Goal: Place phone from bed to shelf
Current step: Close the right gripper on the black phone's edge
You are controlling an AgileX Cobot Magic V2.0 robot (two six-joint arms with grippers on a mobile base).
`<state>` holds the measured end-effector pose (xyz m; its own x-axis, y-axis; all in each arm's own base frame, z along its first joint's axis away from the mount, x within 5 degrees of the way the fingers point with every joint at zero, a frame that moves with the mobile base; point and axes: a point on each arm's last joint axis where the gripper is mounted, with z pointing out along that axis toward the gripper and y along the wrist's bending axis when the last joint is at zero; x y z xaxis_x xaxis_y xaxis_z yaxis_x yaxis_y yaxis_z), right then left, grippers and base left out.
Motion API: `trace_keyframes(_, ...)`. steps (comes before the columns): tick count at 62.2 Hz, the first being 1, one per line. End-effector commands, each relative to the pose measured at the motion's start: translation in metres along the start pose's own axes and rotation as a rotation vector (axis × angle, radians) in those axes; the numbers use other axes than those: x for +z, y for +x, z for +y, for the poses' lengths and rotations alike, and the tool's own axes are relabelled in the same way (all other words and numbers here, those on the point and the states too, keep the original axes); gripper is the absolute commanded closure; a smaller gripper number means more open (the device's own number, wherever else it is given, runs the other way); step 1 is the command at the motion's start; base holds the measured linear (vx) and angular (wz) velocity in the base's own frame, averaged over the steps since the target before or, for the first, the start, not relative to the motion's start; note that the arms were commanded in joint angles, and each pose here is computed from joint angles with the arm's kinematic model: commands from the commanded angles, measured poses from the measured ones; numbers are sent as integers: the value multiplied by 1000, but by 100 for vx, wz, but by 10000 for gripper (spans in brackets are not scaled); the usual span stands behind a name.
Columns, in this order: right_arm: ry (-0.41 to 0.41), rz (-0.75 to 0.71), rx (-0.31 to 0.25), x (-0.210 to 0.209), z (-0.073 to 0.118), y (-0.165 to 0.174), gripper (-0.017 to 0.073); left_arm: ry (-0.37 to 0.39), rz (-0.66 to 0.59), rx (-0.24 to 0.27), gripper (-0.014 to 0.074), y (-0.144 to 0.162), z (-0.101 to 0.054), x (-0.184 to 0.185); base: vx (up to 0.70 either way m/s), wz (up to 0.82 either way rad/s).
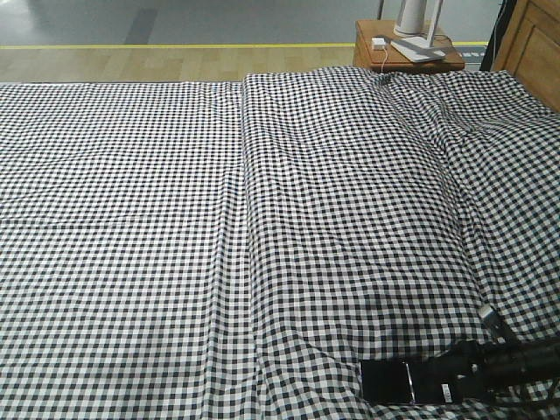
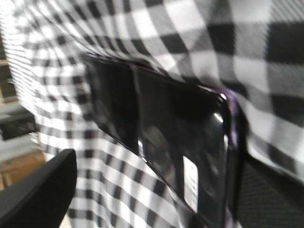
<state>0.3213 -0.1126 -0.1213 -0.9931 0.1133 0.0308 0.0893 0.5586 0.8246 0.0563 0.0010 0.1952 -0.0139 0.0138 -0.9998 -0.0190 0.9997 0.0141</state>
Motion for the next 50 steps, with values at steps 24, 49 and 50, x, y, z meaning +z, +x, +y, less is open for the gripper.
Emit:
trace_keyframes(24, -120, -13, -115, 6, 35, -19, -6, -6, -104, -18, 592, -15, 1, -2, 0, 0)
trace_keyframes(49, -133, -9, -143, 5, 36, -18, 418, -6, -104, -18, 592, -15, 1, -2, 0, 0)
trace_keyframes(50, -133, -8, -143, 5, 36, -18, 440, -6, -104, -18, 592, -15, 1, -2, 0, 0)
